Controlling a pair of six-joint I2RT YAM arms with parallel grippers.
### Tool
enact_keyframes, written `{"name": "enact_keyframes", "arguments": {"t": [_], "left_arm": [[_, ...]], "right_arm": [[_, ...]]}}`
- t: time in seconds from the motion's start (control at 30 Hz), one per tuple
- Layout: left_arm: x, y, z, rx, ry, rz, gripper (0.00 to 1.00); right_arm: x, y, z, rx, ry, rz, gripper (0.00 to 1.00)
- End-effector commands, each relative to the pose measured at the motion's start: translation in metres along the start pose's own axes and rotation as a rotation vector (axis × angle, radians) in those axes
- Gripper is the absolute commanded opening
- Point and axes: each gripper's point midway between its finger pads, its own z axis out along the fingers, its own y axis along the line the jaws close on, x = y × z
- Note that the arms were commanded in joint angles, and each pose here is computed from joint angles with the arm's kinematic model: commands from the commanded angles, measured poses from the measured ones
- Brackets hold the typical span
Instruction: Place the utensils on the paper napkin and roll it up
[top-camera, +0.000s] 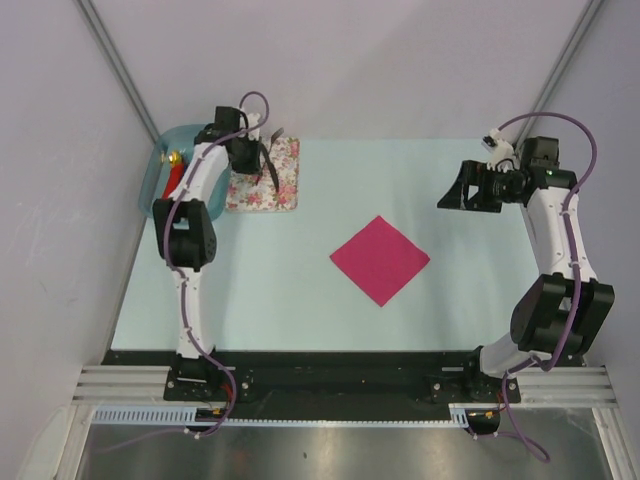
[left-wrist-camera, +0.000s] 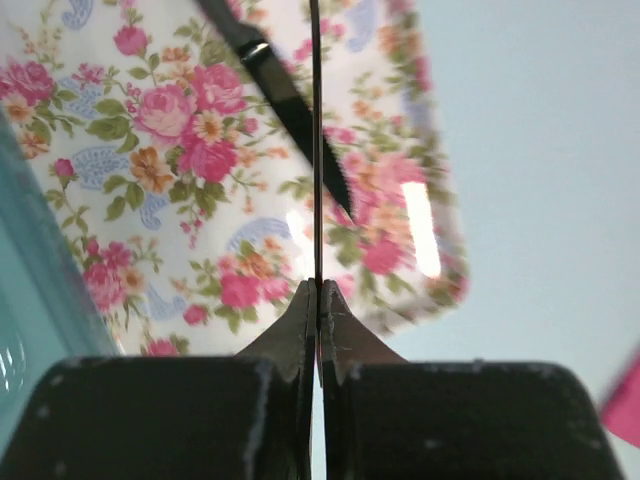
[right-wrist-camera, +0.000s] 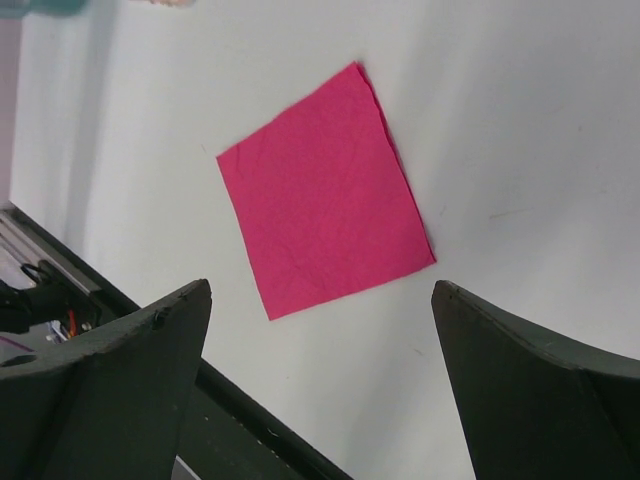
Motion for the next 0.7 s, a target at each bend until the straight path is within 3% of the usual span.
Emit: {"name": "enact_keyframes", "arguments": {"t": [0.0,0.03,0.07,0.1,0.13,0.17,0.2,0.3,0.37,0.53,0.67], "left_arm": [[-0.073,-0.059,-0.117,0.166,-0.272,-0.017,0.0],[-0.068,-0.068,-0.12,0.203,-0.279,-0.045,0.0],[-0.08,-0.08,-0.157,0.227,-0.354,-0.036,0.0],[-0.092,-0.089,-0.173,0.258,-0.432,-0.025,0.0],[-0.079,-0.096,-0.171,0.277,-0.416,-0.078,0.0],[-0.087,-0.107,-0.207,0.292,-0.495,-0.066,0.0],[-0.091,-0.114,-0.218,0.307,-0.541,-0.058,0.0],[-0.078,-0.137,-0.24,0.304,-0.552,-0.067,0.0],[-0.067,-0.133,-0.239,0.256,-0.499,-0.092,0.0],[-0.06,-0.069,-0.209,-0.091,-0.374,-0.045,0.0],[-0.038,-0.027,-0.172,-0.261,-0.156,0.019,0.0]], "right_arm": [[-0.05,0.023,-0.015,-0.061,-0.153,-0.043,0.98],[-0.058,0.028,-0.021,-0.063,-0.182,-0.02,0.98],[-0.066,0.033,-0.026,-0.068,-0.213,-0.032,0.98],[-0.08,0.037,-0.031,-0.067,-0.268,-0.053,0.98],[-0.09,0.049,-0.042,-0.078,-0.316,-0.025,0.98],[-0.098,0.055,-0.047,-0.086,-0.353,-0.027,0.96],[-0.113,0.062,-0.055,-0.099,-0.424,-0.057,0.94],[-0.141,0.094,-0.075,-0.156,-0.547,-0.097,0.9],[-0.148,0.108,-0.075,-0.154,-0.565,-0.125,0.89],[-0.144,0.112,-0.069,-0.148,-0.532,-0.114,0.89],[-0.132,0.103,-0.069,-0.11,-0.511,-0.101,0.9]]}}
